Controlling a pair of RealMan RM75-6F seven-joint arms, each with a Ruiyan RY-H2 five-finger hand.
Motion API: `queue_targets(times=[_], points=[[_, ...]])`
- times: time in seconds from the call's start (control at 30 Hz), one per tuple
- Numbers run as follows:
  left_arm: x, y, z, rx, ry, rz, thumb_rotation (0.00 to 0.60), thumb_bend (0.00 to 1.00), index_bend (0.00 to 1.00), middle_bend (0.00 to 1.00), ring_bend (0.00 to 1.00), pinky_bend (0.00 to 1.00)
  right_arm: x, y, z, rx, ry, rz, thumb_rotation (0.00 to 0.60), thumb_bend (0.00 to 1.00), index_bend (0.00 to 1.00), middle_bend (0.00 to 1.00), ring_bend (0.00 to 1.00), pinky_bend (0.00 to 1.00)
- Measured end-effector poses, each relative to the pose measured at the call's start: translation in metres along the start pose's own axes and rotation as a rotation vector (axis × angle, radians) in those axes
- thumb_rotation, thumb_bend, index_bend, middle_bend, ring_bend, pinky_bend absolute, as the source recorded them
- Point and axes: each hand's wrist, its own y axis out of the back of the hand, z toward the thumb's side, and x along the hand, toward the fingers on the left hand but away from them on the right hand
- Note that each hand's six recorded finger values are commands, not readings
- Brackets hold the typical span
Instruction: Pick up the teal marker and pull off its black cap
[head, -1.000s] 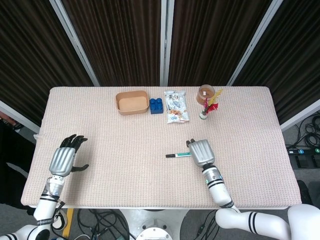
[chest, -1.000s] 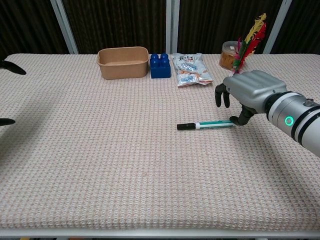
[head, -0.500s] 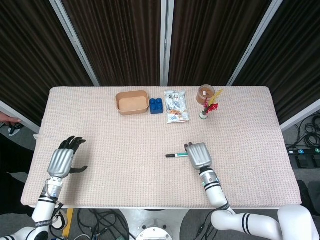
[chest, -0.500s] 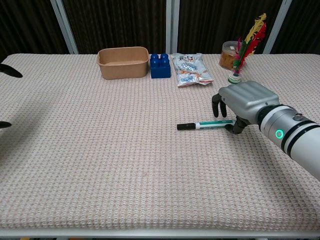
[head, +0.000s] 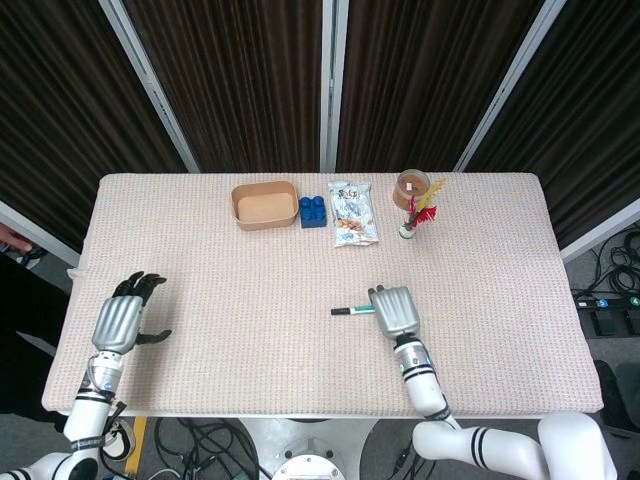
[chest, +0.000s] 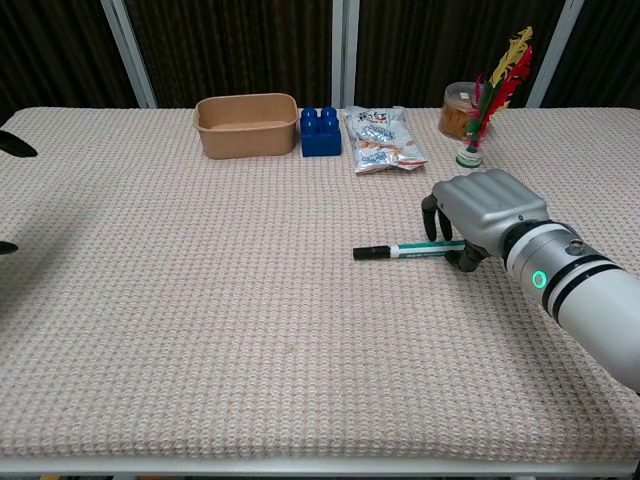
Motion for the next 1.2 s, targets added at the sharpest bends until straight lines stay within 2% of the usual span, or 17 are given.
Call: queue_targets(times=[0.43,0.83,1.0,1.13,1.2], points=[[0.000,-0.001,-0.002,-0.005,0.007,-0.005,0.600,0.00,0.18,0.16,0.07,0.16,-0.004,-0.002,0.001,0.003,-0.013,0.009,0.600,0.27,0.48,0.49,0.66,0.79],[0.002,0.000,-0.003,-0.015,0.017,-0.009,0.600,0.00,0.18,0.16,0.07,0.17,-0.003,0.003,0.000,-0.007,-0.028,-0.014,0.600,0.30,0.58,0.56,0.68,0.79],[0.010,0.008,0.002,0.001,0.024,0.017,0.600,0.03,0.18,0.17,0.07,0.18,-0.004,0.026,-0.003,-0.033,-0.049,-0.079,0.600,0.30,0.60,0.57,0.69,0.79],[0.026,0.024,0.011,0.008,0.020,0.080,0.600,0.06,0.19,0.24,0.20,0.27,-0.011,0.058,-0.007,-0.059,-0.077,-0.158,0.600,0.30,0.61,0.58,0.69,0.79],[0.036,0.034,0.016,0.028,0.019,0.117,0.600,0.07,0.19,0.25,0.21,0.28,-0.014,0.078,-0.007,-0.066,-0.089,-0.200,0.600,0.30,0.61,0.58,0.69,0.79]])
